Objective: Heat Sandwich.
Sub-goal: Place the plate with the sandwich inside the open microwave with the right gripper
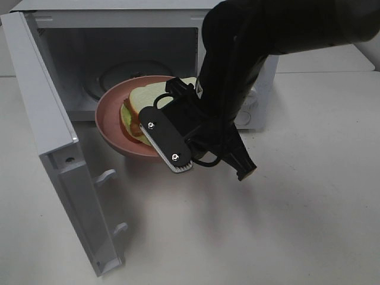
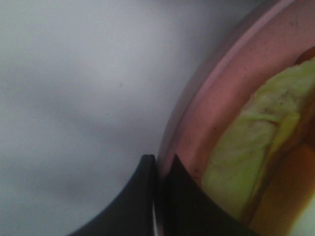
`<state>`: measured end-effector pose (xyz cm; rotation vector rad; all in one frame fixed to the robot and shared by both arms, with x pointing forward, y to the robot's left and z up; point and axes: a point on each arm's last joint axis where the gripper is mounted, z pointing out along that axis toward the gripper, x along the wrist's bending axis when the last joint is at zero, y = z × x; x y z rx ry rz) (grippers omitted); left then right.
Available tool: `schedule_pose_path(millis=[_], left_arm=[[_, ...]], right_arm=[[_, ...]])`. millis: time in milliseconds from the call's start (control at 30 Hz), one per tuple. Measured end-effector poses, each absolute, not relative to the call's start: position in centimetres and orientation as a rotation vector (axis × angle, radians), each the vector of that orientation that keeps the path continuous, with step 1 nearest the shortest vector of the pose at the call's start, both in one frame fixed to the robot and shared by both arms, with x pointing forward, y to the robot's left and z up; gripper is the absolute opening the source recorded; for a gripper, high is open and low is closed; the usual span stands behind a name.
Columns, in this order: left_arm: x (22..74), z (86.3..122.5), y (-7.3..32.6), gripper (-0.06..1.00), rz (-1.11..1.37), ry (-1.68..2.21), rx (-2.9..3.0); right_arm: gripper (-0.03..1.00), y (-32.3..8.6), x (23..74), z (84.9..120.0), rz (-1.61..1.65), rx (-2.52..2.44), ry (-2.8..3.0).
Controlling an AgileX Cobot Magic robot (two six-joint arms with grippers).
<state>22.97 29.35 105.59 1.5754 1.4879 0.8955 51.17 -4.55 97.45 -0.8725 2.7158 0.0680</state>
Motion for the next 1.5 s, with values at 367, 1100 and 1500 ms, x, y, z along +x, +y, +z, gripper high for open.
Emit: schedule_pose_path(millis=[367, 1100, 1500], left_arm=[[23.0, 105.6, 29.4, 0.97, 0.896, 1.488, 1.575], [23.0, 105.6, 29.4, 0.97, 0.896, 1.488, 1.575], [23.0, 105.6, 29.4, 0.97, 0.896, 1.488, 1.575]], right_arm=[[0.03, -2.2, 53.6, 97.2, 0.045, -0.863, 2.754], [0.03, 2.0, 58.1, 97.7, 0.091, -0.683, 2.756], [0.03, 3.2, 59.5, 96.3, 0.102, -0.635, 2.762]])
